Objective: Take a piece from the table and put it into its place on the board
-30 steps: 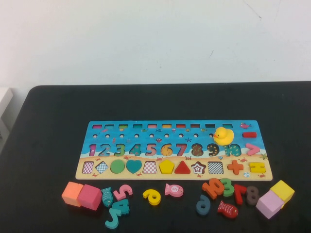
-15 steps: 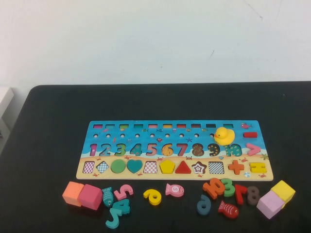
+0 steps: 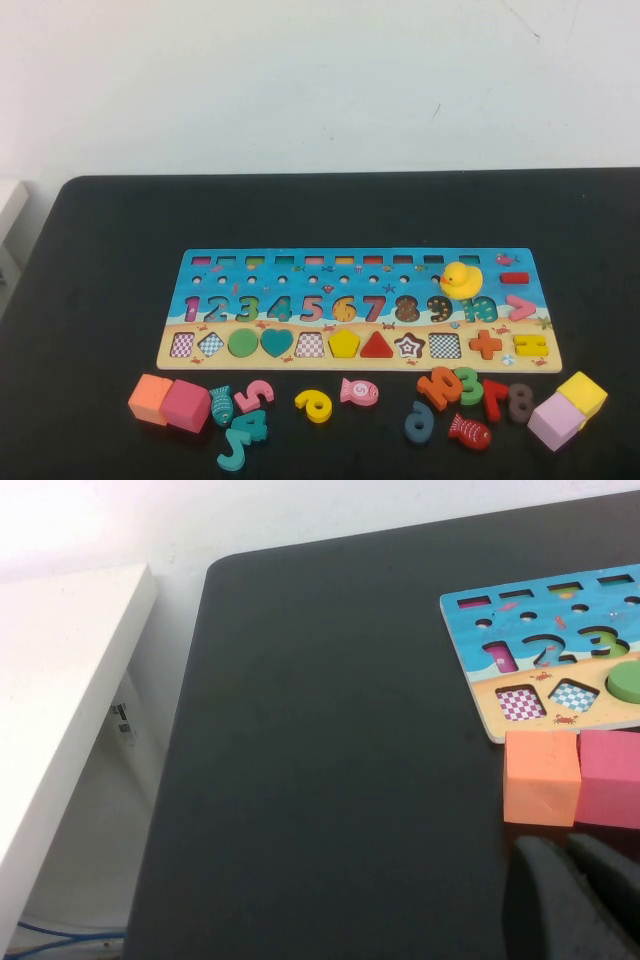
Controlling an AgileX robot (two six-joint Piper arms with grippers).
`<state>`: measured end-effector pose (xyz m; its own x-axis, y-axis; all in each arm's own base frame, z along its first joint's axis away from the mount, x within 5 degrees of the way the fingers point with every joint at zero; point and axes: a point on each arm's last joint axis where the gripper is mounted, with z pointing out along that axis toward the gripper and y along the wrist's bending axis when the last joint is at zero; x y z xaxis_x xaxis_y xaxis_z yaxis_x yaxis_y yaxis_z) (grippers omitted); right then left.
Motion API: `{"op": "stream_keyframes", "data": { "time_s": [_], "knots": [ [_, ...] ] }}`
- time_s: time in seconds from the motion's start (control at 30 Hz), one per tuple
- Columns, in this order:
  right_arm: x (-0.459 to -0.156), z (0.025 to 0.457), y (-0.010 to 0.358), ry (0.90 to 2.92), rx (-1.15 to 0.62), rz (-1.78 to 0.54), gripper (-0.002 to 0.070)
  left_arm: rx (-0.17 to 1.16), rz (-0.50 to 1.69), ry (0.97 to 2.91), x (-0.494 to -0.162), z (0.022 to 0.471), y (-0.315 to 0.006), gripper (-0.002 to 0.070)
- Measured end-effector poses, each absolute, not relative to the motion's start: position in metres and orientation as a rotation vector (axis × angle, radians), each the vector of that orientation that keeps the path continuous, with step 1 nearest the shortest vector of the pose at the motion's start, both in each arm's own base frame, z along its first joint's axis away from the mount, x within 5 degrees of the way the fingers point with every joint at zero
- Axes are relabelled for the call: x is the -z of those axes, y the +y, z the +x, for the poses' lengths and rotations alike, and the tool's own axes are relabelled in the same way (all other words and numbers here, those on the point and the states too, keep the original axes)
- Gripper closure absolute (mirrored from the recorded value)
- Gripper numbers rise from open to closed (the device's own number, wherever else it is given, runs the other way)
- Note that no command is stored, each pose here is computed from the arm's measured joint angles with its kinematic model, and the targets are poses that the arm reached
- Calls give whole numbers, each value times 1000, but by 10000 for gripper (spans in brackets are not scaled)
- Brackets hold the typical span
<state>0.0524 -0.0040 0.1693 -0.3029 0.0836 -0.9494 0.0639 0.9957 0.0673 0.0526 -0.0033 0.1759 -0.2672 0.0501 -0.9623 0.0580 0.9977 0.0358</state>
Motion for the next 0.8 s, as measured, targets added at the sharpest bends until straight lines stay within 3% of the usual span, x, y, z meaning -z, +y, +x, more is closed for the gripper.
{"op": "stream_keyframes", "data": {
  "time_s": [0.8],
  "knots": [
    [-169, 52, -4, 1893, -19, 116, 657, 6, 80, 1842, -176, 53, -3, 676]
  ]
}}
